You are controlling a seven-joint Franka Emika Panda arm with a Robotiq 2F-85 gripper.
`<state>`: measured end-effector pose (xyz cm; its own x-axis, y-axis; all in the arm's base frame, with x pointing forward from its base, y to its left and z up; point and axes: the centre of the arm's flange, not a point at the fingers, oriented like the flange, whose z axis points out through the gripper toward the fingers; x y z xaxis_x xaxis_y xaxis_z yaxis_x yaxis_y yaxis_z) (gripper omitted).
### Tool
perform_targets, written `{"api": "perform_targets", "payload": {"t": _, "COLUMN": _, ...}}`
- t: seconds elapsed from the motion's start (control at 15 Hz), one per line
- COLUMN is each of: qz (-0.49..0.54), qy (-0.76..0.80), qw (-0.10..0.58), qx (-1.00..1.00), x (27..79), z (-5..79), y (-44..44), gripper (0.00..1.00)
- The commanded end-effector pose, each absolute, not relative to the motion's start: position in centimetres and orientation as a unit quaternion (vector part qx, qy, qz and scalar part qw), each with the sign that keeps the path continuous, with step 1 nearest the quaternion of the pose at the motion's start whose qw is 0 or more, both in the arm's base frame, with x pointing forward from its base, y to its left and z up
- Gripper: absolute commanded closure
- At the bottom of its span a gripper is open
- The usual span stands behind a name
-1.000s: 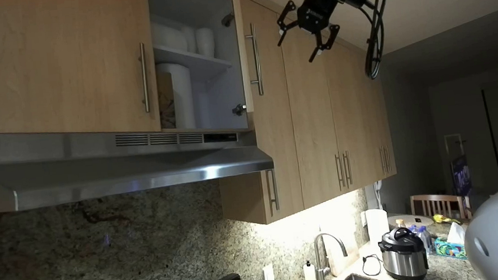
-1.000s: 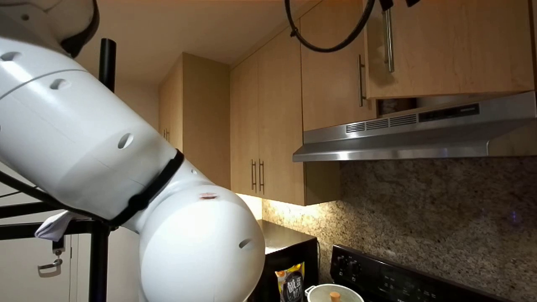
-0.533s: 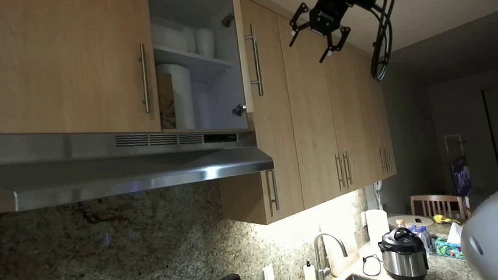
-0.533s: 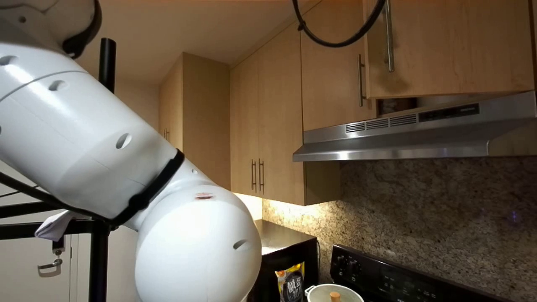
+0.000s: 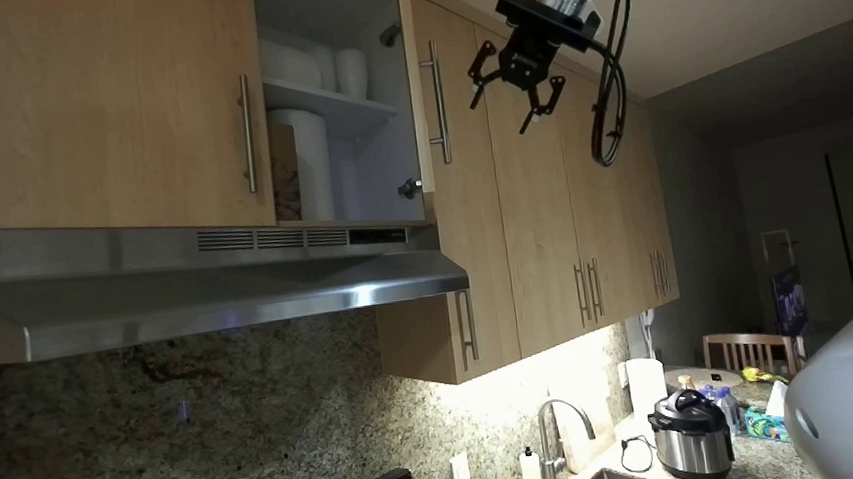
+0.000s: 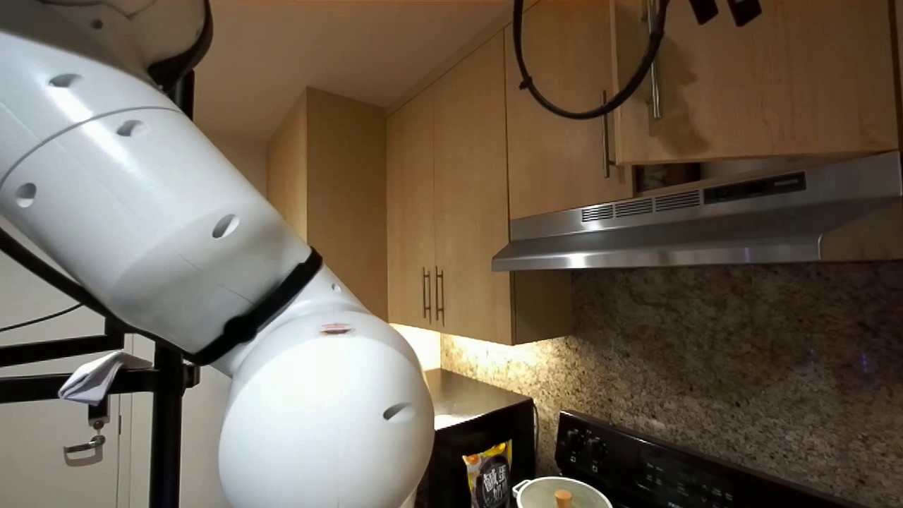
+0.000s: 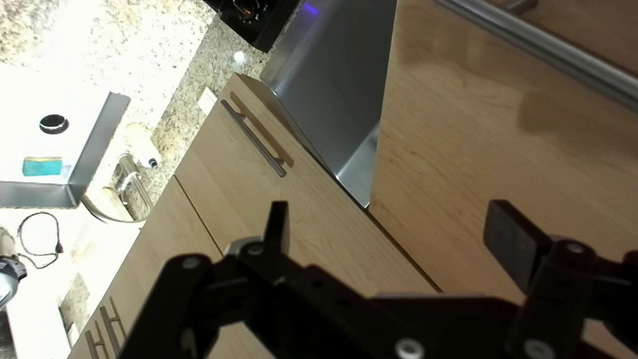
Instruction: Close the overhead cabinet door
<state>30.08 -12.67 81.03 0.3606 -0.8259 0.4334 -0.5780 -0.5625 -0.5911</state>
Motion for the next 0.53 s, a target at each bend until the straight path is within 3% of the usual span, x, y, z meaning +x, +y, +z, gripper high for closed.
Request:
{"api": "perform_targets", "payload": {"t": 0.0, "qz": -0.354, "qy": 0.444, "qw": 0.176, "qx": -0.804, "x": 32.3, "z": 80.9, "y": -11.6, "gripper": 0.00}}
{"api": "perform_targets", "payload": {"t": 0.47, "qz": -0.336, "qy": 0.429, "qw": 0.169, "qx": -0.821, "x": 35.4, "z": 80.4, "y": -9.6, "gripper": 0.00}}
